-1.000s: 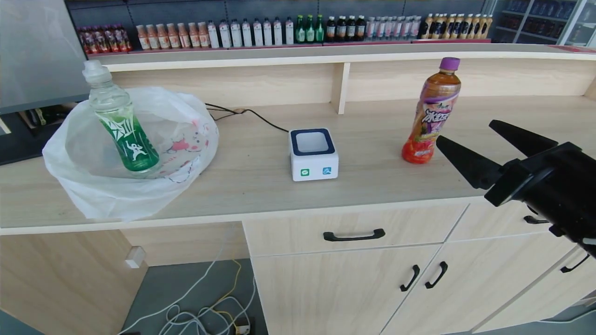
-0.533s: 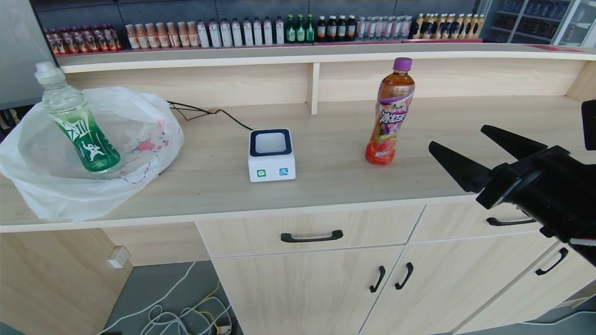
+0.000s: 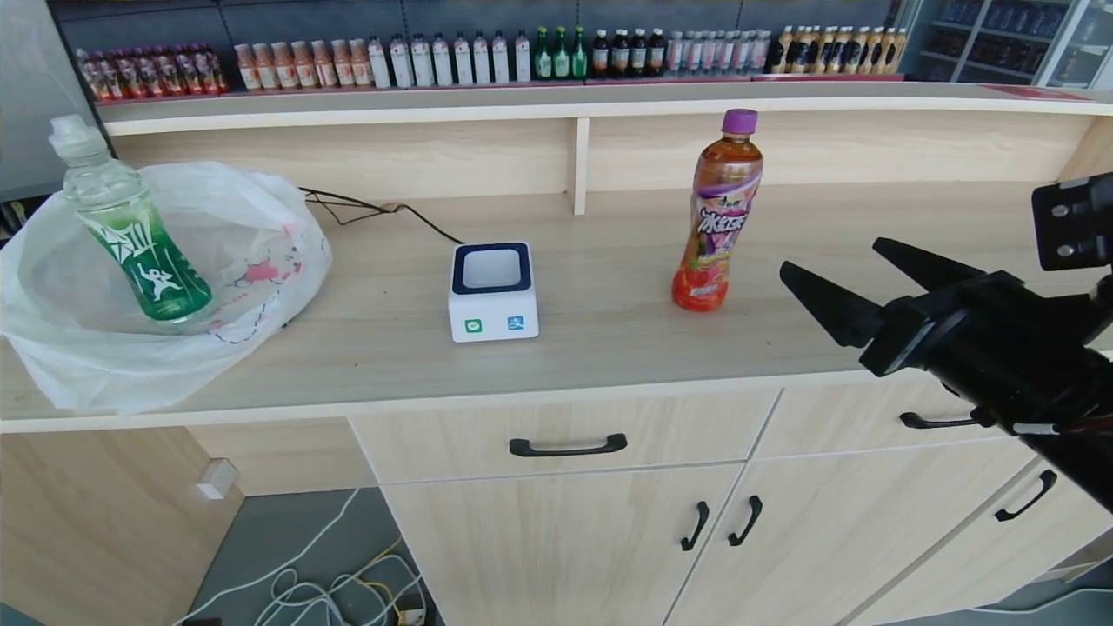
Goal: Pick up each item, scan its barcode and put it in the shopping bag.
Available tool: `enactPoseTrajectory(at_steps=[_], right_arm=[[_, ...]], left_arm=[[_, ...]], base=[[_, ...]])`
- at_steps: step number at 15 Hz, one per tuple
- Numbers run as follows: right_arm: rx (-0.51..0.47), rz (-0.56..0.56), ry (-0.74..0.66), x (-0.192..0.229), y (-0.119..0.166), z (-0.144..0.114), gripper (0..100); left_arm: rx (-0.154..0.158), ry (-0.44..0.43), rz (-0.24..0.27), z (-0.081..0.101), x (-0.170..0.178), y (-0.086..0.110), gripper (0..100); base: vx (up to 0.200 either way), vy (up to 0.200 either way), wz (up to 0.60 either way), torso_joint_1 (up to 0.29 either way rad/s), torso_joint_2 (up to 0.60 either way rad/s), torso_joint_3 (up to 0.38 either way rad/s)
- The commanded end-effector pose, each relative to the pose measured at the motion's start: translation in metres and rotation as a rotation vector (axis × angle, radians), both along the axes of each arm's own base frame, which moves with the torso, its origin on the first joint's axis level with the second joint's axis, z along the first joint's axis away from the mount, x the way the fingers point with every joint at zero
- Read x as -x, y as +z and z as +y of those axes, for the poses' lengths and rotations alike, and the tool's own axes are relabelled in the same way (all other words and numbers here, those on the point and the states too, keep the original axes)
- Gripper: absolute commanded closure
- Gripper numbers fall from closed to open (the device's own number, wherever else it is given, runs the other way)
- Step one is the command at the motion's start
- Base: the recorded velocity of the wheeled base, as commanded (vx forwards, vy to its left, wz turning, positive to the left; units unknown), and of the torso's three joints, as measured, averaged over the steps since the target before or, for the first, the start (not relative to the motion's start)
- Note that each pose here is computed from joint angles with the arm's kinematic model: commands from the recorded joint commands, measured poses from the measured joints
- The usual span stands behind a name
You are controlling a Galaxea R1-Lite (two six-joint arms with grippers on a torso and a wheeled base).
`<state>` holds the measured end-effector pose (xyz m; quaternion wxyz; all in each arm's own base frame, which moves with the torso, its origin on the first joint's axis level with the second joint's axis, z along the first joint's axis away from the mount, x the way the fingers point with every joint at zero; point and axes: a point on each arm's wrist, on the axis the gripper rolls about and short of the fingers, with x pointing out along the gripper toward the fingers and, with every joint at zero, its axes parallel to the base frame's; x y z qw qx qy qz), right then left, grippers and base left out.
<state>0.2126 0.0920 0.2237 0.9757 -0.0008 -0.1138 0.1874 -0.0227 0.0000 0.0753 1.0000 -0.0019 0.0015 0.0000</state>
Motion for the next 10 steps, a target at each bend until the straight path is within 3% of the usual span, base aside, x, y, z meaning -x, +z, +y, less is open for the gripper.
enactPoseTrajectory(at_steps=[1,10], right_arm=[[0.024,0.026,-0.015,-0.019,-0.008,0.005,0],[0.047,0.064,-0.033,-0.061,-0.022,0.012,0]], left_arm=[[0.001,0.002,0.0,0.0,0.0,0.0,0],[0.001,0.002,0.0,0.0,0.0,0.0,0]], base=[[0.0,0.0,0.0,0.0,0.0,0.0],[0.0,0.0,0.0,0.0,0.0,0.0]])
